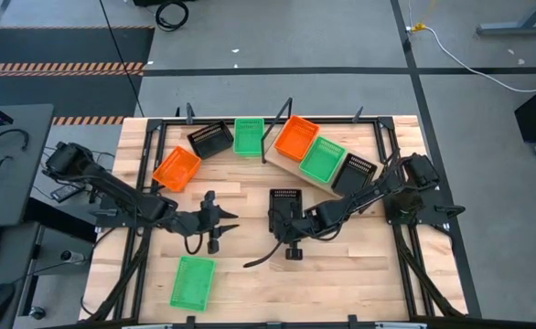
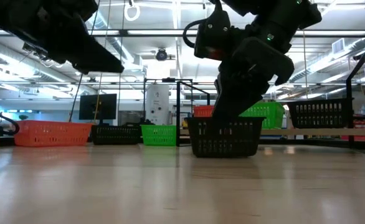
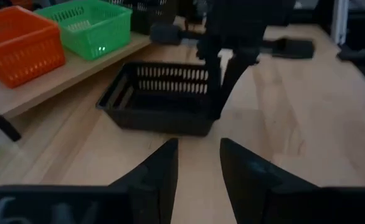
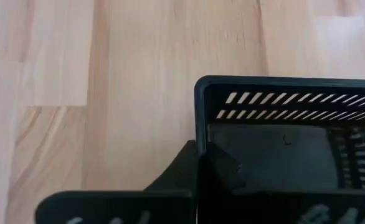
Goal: Stack baskets on shelf by color
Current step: Stack the bottom black basket on top of the black basket on the shelf
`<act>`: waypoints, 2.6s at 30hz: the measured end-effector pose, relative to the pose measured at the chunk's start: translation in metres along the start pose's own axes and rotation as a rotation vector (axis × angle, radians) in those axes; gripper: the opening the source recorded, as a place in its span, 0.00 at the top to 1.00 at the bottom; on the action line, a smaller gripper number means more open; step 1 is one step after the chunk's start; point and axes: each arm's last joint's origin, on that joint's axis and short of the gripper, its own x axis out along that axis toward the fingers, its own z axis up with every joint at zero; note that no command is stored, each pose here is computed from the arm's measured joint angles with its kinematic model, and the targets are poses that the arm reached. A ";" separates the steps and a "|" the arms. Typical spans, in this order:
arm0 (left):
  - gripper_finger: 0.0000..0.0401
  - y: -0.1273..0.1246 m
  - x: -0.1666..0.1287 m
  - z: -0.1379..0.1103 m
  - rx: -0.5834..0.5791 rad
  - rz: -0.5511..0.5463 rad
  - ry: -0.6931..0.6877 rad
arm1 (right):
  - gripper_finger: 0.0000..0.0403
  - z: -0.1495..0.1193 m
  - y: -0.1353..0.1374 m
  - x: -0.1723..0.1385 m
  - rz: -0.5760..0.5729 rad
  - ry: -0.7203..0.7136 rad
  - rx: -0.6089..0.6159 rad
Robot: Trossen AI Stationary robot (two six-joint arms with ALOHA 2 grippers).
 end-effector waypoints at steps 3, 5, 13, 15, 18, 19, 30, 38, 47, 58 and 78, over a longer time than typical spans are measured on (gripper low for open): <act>0.69 -0.001 0.004 -0.005 0.018 0.006 0.024 | 0.95 0.001 0.003 -0.001 0.008 -0.013 0.021; 0.69 -0.002 0.007 -0.009 0.042 0.010 0.044 | 0.94 0.001 0.006 -0.001 0.016 -0.024 0.036; 0.69 -0.005 0.018 -0.025 0.127 0.026 0.115 | 0.97 0.035 0.018 -0.030 0.010 -0.013 0.015; 0.69 -0.005 0.021 -0.029 0.135 0.029 0.129 | 0.97 0.045 0.016 -0.046 -0.047 0.042 0.010; 0.69 -0.007 0.024 -0.031 0.124 0.024 0.117 | 0.98 0.057 0.010 -0.076 -0.162 0.150 0.022; 0.69 -0.008 0.025 -0.031 0.120 0.018 0.112 | 0.98 0.060 0.008 -0.086 -0.192 0.177 0.026; 0.69 -0.012 0.026 -0.030 0.075 0.002 0.086 | 0.98 0.045 -0.014 -0.180 -0.371 0.318 0.197; 0.69 -0.014 0.025 -0.030 0.075 -0.008 0.078 | 0.98 0.000 -0.030 -0.219 -0.352 0.152 0.345; 0.69 -0.013 0.025 -0.030 0.098 -0.007 0.078 | 0.98 -0.050 -0.050 -0.212 -0.357 0.091 0.389; 0.69 -0.013 0.025 -0.030 0.098 -0.006 0.079 | 0.98 -0.074 -0.063 -0.193 -0.452 0.150 0.322; 0.69 -0.013 0.025 -0.030 0.098 -0.006 0.080 | 0.97 -0.093 -0.068 -0.161 -0.464 0.169 0.318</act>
